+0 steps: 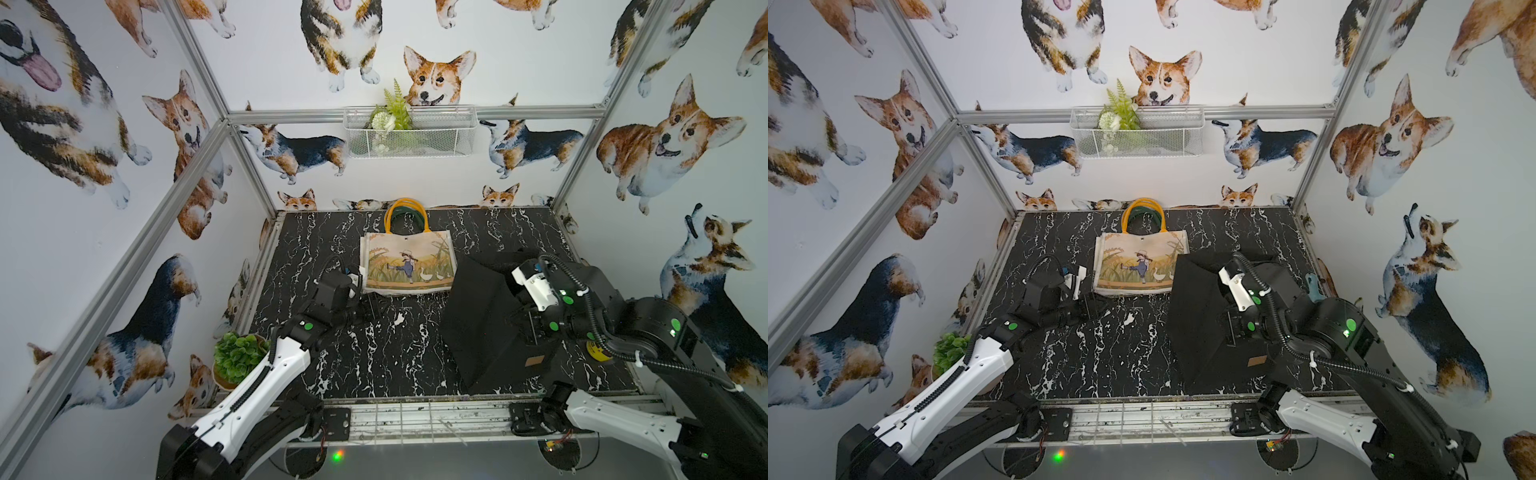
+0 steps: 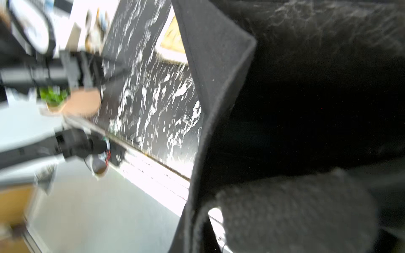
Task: Put away the canvas bag
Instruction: Move the canvas bag to the center of the board.
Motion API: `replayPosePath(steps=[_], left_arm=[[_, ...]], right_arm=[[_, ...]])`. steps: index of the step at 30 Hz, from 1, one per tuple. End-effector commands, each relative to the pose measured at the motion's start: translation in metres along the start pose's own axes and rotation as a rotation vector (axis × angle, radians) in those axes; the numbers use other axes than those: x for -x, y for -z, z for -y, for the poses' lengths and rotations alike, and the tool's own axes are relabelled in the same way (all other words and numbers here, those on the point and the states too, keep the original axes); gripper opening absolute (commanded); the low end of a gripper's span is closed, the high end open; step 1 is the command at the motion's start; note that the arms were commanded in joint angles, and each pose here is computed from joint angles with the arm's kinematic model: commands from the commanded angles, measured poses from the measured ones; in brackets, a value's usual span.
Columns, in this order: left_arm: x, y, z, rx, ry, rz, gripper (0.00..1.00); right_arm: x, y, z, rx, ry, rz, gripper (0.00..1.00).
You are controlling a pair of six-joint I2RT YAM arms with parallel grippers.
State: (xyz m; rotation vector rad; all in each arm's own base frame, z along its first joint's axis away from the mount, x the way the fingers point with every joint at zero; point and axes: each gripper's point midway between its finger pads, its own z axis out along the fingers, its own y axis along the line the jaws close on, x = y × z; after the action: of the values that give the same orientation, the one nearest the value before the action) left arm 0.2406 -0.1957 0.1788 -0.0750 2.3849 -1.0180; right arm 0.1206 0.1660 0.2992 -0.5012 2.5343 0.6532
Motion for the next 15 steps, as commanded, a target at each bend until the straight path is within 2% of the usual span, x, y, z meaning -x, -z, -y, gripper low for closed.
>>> replayPosePath(steps=[1, 4, 8, 15], left_arm=[[0.007, 0.001, 0.007, -0.036, -0.011, 0.038, 0.45], [0.006, 0.001, 0.007, -0.04, -0.015, 0.038, 0.45], [0.005, 0.005, 0.011, -0.036, -0.043, 0.013, 0.45], [0.001, 0.022, 0.015, -0.024, -0.074, 0.003, 0.46]], right_arm=[[0.005, -0.021, -0.026, -0.015, 0.056, -0.005, 0.0], [0.007, -0.035, -0.047, -0.034, 0.107, -0.022, 0.0], [0.021, -0.045, -0.063, -0.034, 0.101, 0.02, 0.0], [0.027, -0.04, -0.058, -0.032, 0.049, 0.085, 0.0]])
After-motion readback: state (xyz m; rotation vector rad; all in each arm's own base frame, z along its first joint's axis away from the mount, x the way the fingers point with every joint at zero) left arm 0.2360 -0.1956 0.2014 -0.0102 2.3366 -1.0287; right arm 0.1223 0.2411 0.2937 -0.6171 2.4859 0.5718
